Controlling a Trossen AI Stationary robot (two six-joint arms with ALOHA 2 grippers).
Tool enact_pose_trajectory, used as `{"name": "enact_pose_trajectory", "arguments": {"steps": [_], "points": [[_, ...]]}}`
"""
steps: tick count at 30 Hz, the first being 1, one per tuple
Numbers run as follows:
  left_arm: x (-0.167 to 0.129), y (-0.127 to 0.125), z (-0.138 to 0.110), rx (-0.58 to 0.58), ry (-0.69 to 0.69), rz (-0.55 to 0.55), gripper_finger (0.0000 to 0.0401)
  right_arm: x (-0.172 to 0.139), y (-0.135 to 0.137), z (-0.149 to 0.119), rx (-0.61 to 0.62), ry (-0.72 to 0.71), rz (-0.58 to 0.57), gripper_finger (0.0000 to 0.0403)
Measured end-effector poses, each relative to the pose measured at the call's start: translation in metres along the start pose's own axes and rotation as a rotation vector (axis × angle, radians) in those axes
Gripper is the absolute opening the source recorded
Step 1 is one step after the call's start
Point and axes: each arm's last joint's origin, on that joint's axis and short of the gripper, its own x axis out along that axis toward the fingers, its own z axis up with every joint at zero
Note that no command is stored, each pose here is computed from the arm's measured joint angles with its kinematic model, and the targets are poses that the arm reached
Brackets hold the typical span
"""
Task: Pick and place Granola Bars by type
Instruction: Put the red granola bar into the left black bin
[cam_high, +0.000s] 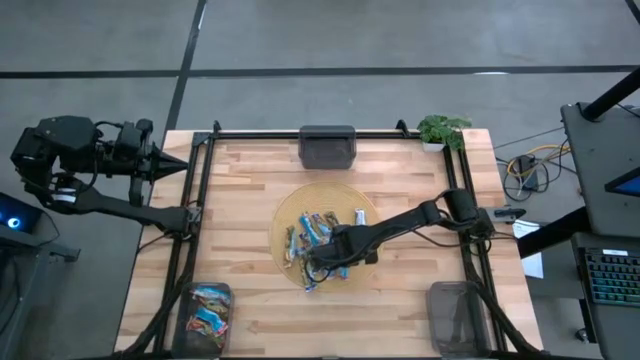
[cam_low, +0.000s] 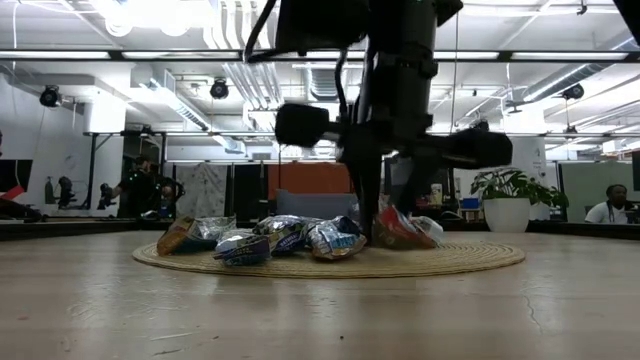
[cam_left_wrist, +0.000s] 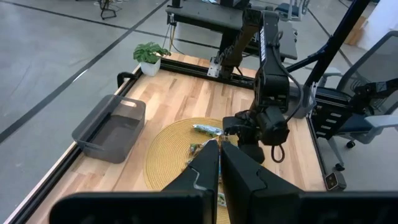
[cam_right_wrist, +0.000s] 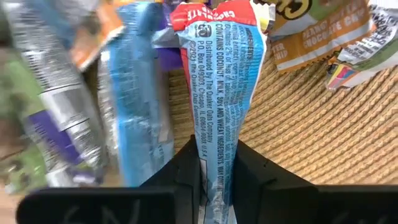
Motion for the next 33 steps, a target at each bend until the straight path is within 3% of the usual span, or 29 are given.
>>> {"name": "enact_pose_trajectory", "arguments": {"steps": [8,16,19,27,33], "points": [[0.0,0.0,0.0,0.01,0.0,0.0,0.0,-0.036,0.008,0.005,-0.091,-0.013,0.109,0.0047],[-0.006,0.0,0.003,0.022,-0.024,-0.005,0.0,-0.087,0.036,0.005,-0.367,-0.082,0.314,0.0047],[-0.008,0.0,0.004,0.021,-0.033,-0.006,0.0,-0.107,0.049,0.008,-0.467,-0.139,0.418,0.0047],[-0.01,0.001,0.004,0.062,-0.039,-0.007,0.0,-0.163,0.089,0.02,-0.652,-0.371,0.835,0.0047],[-0.01,0.0,0.006,0.06,-0.051,-0.009,0.0,-0.172,0.102,0.029,-0.677,-0.463,0.955,0.0047]]}}
